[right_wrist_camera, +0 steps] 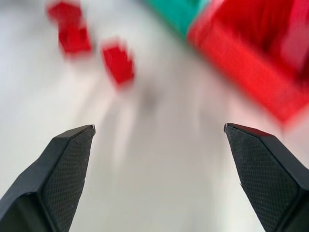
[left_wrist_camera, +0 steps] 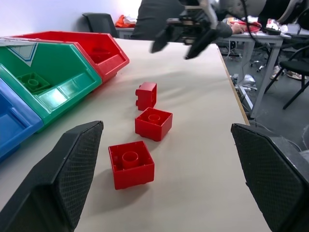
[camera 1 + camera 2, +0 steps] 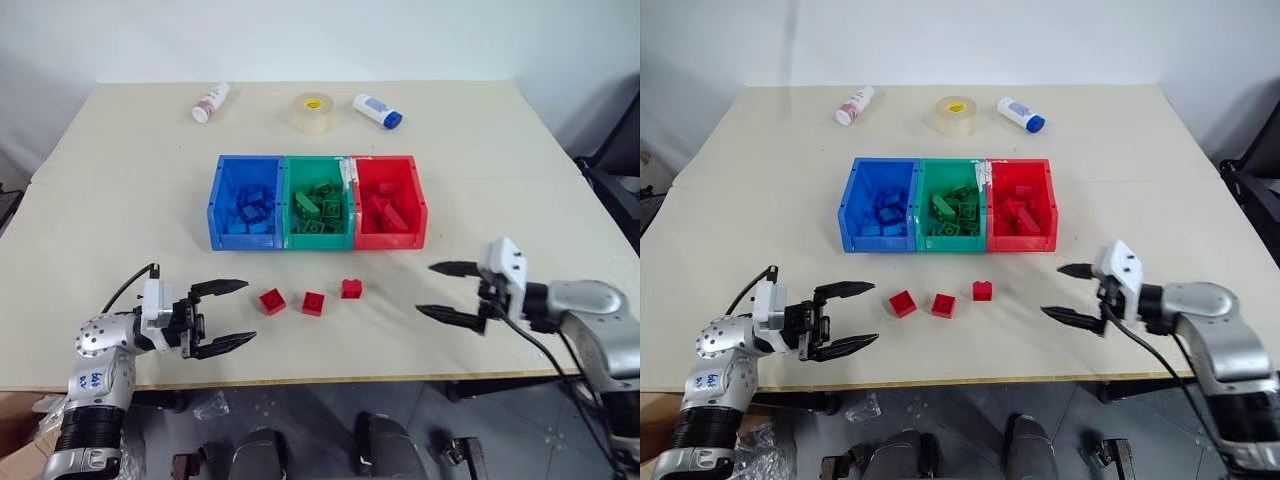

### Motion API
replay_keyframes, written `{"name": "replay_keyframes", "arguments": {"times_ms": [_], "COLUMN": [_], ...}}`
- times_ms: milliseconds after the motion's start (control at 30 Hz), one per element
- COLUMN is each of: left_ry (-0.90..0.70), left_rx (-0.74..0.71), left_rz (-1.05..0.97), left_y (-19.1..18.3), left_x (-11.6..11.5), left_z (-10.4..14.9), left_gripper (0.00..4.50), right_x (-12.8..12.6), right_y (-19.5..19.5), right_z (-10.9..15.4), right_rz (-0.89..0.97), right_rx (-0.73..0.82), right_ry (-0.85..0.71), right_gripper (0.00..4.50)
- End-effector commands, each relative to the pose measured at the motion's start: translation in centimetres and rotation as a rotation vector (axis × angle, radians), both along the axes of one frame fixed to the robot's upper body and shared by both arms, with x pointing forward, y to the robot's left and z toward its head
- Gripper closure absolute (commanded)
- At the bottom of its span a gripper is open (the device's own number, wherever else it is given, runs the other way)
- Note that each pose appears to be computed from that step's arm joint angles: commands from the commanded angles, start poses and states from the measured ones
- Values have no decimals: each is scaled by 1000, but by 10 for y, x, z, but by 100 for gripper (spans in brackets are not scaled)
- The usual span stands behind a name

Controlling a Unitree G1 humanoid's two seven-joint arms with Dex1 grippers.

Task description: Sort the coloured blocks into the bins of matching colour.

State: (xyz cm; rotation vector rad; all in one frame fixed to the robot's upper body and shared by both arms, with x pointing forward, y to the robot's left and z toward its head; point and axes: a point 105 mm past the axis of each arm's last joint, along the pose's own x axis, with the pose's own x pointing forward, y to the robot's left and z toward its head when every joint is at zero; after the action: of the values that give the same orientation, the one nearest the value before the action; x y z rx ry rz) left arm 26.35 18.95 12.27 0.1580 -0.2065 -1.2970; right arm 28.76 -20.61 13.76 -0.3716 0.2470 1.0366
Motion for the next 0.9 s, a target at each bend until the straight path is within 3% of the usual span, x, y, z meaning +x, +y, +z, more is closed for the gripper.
{"name": "replay_keyframes", "arguments": {"times_ms": [33, 233, 467, 667, 767, 900], "left_ry": [-28, -34, -43, -46, -43, -33], "left_rx": [2, 1, -1, 6, 13, 26], "left_rz": [-4, -17, -21, 8, 23, 49], "left_y": [3, 0, -3, 4, 8, 16], "left_x": [1, 4, 0, -7, -12, -17], "left_z": [5, 7, 8, 7, 6, 4], "left_gripper": [0, 0, 0, 0, 0, 0], "right_x": [-9, -6, 17, 33, 35, 35], "right_y": [-2, 25, 87, 117, 124, 128], "right_z": [12, 8, -6, -17, -17, -12], "right_rz": [43, 110, 225, 278, 299, 308], "right_rx": [-48, -40, -3, -5, 15, 40], "right_ry": [-52, -41, -34, -38, -43, -62], "right_gripper": [2, 2, 2, 2, 60, 195]}}
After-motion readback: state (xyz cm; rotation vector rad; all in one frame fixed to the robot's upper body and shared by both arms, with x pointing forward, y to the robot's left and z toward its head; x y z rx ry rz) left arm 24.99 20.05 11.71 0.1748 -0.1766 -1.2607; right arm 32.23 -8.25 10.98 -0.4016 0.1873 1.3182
